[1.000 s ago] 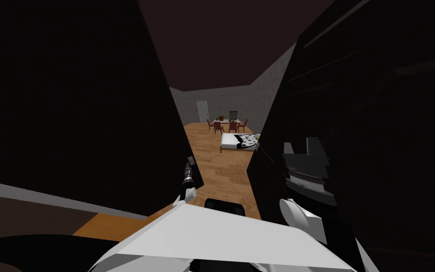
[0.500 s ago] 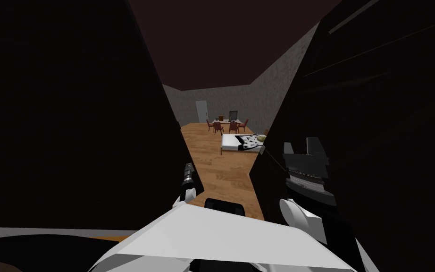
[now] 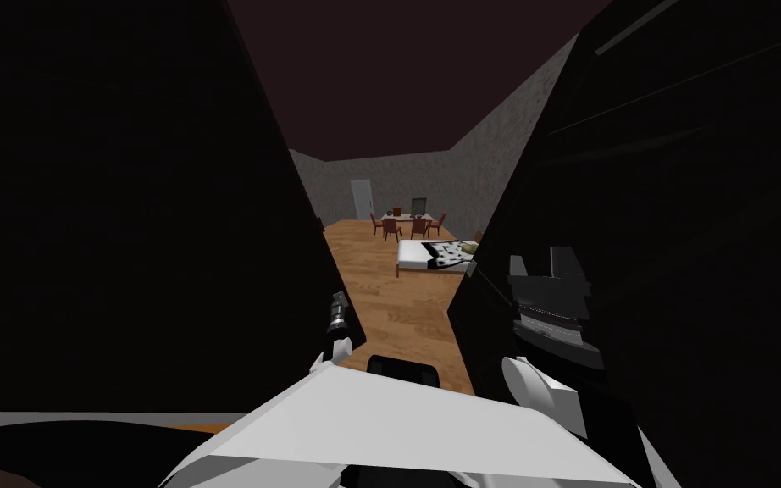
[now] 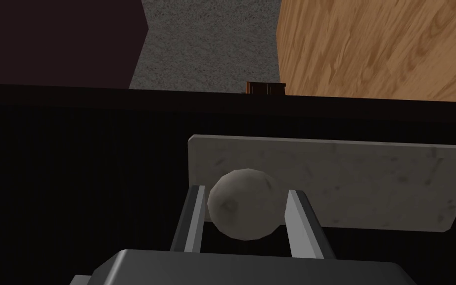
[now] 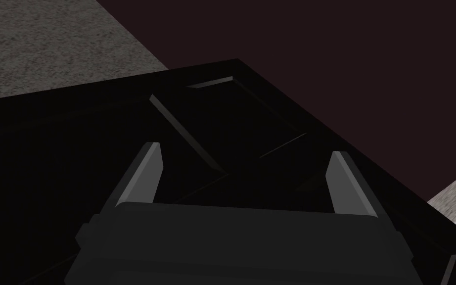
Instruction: Push the door open
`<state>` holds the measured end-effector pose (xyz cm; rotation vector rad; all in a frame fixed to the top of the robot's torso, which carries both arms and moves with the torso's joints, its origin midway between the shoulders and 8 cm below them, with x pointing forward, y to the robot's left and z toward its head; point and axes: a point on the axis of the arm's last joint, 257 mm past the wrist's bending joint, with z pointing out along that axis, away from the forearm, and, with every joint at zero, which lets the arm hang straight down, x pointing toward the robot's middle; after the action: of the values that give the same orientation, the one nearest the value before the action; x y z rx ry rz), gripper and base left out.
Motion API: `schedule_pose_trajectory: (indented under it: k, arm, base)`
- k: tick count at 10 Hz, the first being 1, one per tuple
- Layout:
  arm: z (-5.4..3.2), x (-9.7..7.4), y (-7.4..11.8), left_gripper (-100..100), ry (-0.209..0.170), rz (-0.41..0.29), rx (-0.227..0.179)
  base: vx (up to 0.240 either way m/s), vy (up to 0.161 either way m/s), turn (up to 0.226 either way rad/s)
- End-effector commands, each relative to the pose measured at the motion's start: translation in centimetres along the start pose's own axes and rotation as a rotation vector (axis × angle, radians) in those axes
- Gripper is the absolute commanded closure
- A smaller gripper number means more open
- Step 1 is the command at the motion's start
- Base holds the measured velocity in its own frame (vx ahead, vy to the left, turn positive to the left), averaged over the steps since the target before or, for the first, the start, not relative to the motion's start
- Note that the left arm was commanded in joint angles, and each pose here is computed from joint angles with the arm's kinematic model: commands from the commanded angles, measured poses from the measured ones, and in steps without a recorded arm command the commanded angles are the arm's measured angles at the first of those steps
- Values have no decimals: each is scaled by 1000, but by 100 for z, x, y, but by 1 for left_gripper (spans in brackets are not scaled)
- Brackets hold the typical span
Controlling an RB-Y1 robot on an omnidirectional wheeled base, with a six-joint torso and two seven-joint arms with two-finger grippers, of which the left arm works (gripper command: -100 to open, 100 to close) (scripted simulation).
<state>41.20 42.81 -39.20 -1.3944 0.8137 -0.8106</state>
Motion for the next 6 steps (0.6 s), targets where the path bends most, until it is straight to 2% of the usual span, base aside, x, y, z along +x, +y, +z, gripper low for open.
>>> schedule_pose_trajectory:
  k: [1,2,3,5,6]
  arm:
    - [4,-2,-10,100,-1,-1,3]
    - [4,-2,-10,100,-1,-1,3]
    - [18,-107,-2,100,-22,4,-1]
    - [29,-171,-7,100,-35,5,-1]
    - [46,-281,-14,100,-60,7,-1]
  base:
    - [0,0,0]
    - [0,0,0]
    - [113,-1,28]
    - [158,13,40]
    - [154,10,44]
